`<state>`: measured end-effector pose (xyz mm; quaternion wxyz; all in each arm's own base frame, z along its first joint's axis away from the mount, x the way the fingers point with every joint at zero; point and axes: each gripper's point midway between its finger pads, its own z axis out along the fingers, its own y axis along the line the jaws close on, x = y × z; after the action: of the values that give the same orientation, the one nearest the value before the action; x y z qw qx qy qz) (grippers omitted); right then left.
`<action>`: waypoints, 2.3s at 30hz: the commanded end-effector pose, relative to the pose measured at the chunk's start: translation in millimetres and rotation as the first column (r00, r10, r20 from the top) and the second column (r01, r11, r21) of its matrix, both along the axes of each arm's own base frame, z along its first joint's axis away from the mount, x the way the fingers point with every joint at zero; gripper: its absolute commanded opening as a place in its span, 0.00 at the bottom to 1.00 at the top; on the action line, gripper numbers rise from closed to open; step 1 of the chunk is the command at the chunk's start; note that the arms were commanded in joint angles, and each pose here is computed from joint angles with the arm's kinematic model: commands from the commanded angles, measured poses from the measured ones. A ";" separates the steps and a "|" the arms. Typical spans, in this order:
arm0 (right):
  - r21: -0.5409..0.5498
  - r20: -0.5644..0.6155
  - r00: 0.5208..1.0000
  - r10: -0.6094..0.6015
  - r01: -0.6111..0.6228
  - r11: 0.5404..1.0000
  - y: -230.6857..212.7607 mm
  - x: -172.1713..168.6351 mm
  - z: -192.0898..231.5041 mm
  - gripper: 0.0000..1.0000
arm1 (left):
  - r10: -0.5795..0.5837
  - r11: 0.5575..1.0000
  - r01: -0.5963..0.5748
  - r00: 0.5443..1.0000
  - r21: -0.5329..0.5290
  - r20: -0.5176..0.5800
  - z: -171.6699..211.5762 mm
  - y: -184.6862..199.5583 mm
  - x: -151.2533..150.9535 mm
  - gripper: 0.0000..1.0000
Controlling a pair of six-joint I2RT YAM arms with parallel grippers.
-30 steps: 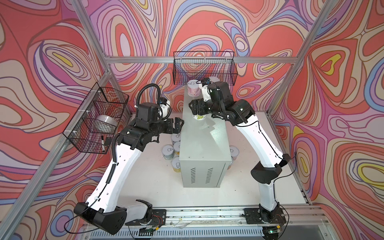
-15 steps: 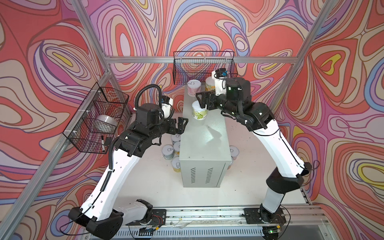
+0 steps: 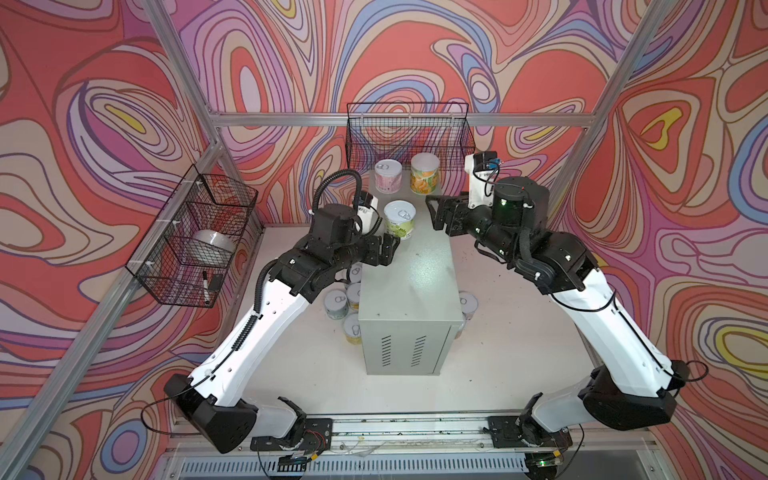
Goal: Place and organize the canned foods onto the counter
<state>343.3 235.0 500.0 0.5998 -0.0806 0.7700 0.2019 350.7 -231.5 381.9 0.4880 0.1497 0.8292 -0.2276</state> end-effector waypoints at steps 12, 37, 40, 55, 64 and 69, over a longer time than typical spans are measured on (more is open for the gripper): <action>-0.026 0.017 0.998 -0.067 0.067 0.997 -25.3 2.0 -3.4 0.89 | 0.082 0.996 -0.084 0.991 0.022 0.106 17.1 -11.6 47.6 0.82; -0.024 -0.056 0.993 -0.106 0.105 0.994 -44.6 24.4 -35.4 0.89 | 0.173 0.977 -0.187 0.977 0.106 0.128 0.0 -4.5 98.8 0.77; -0.024 -0.063 0.992 -0.111 0.109 0.994 -45.4 26.2 -38.3 0.89 | 0.173 0.977 -0.186 0.977 0.105 0.126 -3.2 -3.1 104.1 0.77; -0.027 -0.088 0.990 -0.113 0.111 0.993 -43.2 35.6 -49.0 0.89 | 0.158 0.981 -0.170 0.980 0.097 0.117 -10.4 -8.0 122.9 0.76; -0.026 -0.097 0.988 -0.117 0.115 0.993 -44.5 38.1 -52.8 0.89 | 0.155 0.983 -0.164 0.983 0.085 0.100 -13.1 -10.4 129.9 0.76; -0.024 -0.104 0.987 -0.121 0.119 0.993 -47.0 36.4 -54.9 0.89 | 0.155 0.983 -0.162 0.984 0.082 0.086 -14.8 -11.2 130.6 0.79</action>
<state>377.5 187.8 451.7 0.5746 -0.0316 0.8019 0.1605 478.7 -241.7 378.0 0.5488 0.1140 0.8163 -0.1392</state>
